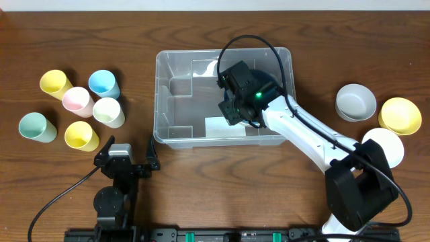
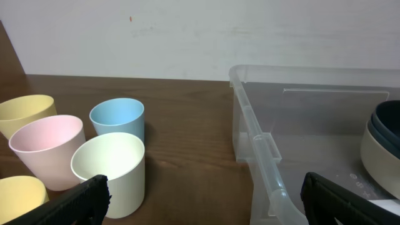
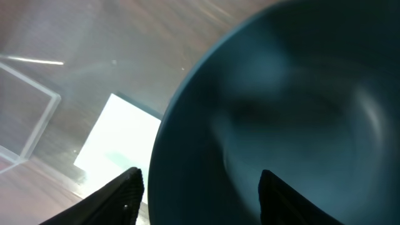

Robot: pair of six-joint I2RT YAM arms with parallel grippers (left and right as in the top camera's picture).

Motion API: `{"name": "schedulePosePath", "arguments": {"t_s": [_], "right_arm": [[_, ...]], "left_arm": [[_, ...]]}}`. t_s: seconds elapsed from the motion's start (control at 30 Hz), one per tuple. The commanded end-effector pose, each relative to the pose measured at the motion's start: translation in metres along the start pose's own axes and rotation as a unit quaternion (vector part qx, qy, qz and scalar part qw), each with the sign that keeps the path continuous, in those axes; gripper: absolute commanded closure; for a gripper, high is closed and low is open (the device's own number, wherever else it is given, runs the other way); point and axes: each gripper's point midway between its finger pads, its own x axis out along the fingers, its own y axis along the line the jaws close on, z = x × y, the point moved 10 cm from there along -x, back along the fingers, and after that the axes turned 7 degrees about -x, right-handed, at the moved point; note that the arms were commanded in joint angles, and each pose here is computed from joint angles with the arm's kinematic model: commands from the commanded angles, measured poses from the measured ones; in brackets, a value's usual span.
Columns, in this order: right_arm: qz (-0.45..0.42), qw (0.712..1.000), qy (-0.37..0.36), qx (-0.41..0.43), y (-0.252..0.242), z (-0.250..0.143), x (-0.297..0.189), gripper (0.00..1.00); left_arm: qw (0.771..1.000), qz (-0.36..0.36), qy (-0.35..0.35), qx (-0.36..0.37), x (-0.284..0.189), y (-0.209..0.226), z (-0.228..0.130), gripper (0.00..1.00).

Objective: Pack container

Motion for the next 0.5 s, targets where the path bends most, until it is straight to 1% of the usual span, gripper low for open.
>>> {"name": "schedulePosePath", "arguments": {"t_s": [0.0,0.13,0.2,0.27,0.37,0.43,0.47], "right_arm": [[-0.012,0.999,-0.031,0.002,-0.009,0.02,-0.017,0.38],[-0.015,0.999,-0.042,0.009,-0.015,0.031,-0.028,0.37],[-0.018,0.999,-0.045,0.018,-0.019,0.032,-0.03,0.4],[-0.021,0.998,-0.043,0.034,-0.026,0.031,-0.029,0.5],[-0.027,0.997,-0.039,0.062,-0.037,0.029,-0.028,0.73],[-0.029,0.996,-0.039,0.077,-0.045,0.028,-0.029,0.85],[-0.029,0.995,-0.039,0.082,-0.047,0.027,-0.029,0.89]], "left_arm": [[1.0,0.008,0.022,0.007,0.001,0.002,-0.011,0.02],[1.0,0.008,0.022,0.007,0.001,0.002,-0.011,0.02],[1.0,0.008,0.022,0.007,0.001,0.002,-0.011,0.02],[1.0,0.008,0.022,0.007,0.001,0.002,-0.011,0.02],[1.0,0.008,0.022,0.007,0.001,0.002,-0.011,0.02],[1.0,0.008,0.022,0.007,0.001,0.002,-0.011,0.02],[1.0,0.008,0.022,0.007,0.001,0.002,-0.011,0.02]]}}
